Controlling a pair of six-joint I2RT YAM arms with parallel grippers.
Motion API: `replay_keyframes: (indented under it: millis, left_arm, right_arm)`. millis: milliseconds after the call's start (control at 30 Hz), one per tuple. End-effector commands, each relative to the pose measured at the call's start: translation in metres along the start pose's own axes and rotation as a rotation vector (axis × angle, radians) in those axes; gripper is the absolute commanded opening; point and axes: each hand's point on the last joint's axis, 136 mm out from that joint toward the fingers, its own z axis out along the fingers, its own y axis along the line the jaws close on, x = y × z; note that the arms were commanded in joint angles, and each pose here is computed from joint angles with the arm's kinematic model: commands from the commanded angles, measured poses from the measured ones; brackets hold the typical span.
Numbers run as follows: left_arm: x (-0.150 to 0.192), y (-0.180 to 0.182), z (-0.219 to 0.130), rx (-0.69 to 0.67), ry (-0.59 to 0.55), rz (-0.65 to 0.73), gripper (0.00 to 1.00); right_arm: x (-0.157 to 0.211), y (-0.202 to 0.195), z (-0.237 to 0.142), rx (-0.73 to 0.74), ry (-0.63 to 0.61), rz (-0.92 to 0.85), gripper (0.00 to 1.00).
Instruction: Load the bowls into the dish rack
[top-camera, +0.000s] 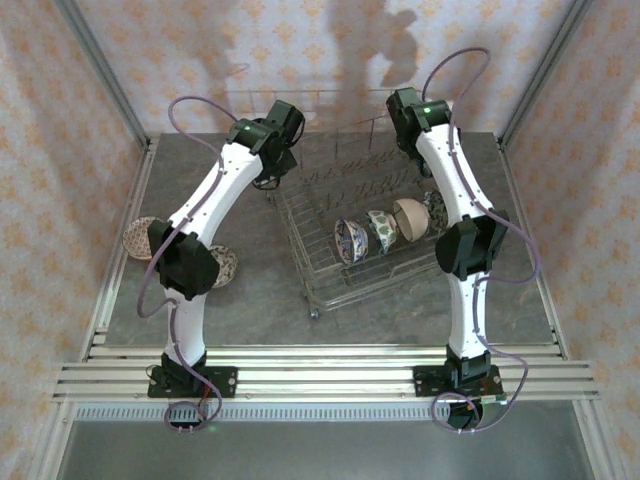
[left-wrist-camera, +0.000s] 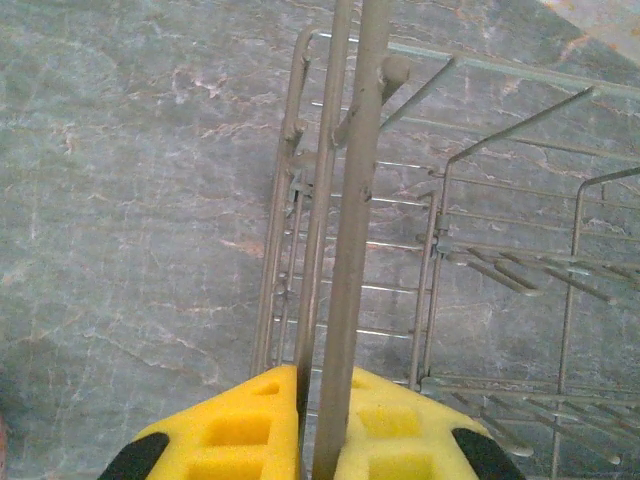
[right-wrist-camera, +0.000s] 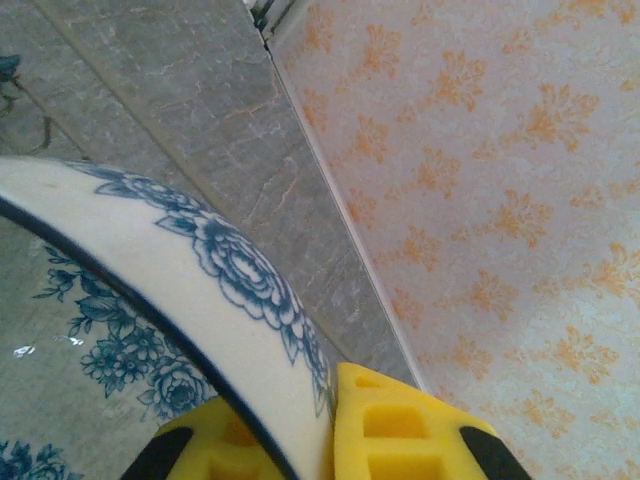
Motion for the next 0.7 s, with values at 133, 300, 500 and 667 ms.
replay_keyframes:
  millis: [133, 300, 500, 667]
  left_arm:
    - [-0.011, -0.008, -0.021, 0.099, -0.105, -0.298, 0.0]
    - [-0.004, -0.017, -0.034, 0.162, -0.105, -0.335, 0.0]
    - [0.006, -0.026, -0.033, 0.231, -0.058, -0.302, 0.13]
    - [0.003, -0.031, -0.037, 0.283, -0.053, -0.243, 0.44]
  right_arm:
    - [-0.03, -0.025, -0.017, 0.058, -0.119, 0.105, 0.0]
    - [-0.036, -0.026, -0.015, 0.087, -0.146, 0.131, 0.0]
    - [-0.039, -0.02, -0.015, 0.096, -0.162, 0.157, 0.0]
    - [-0.038, -0.005, -0.017, 0.114, -0.172, 0.138, 0.0]
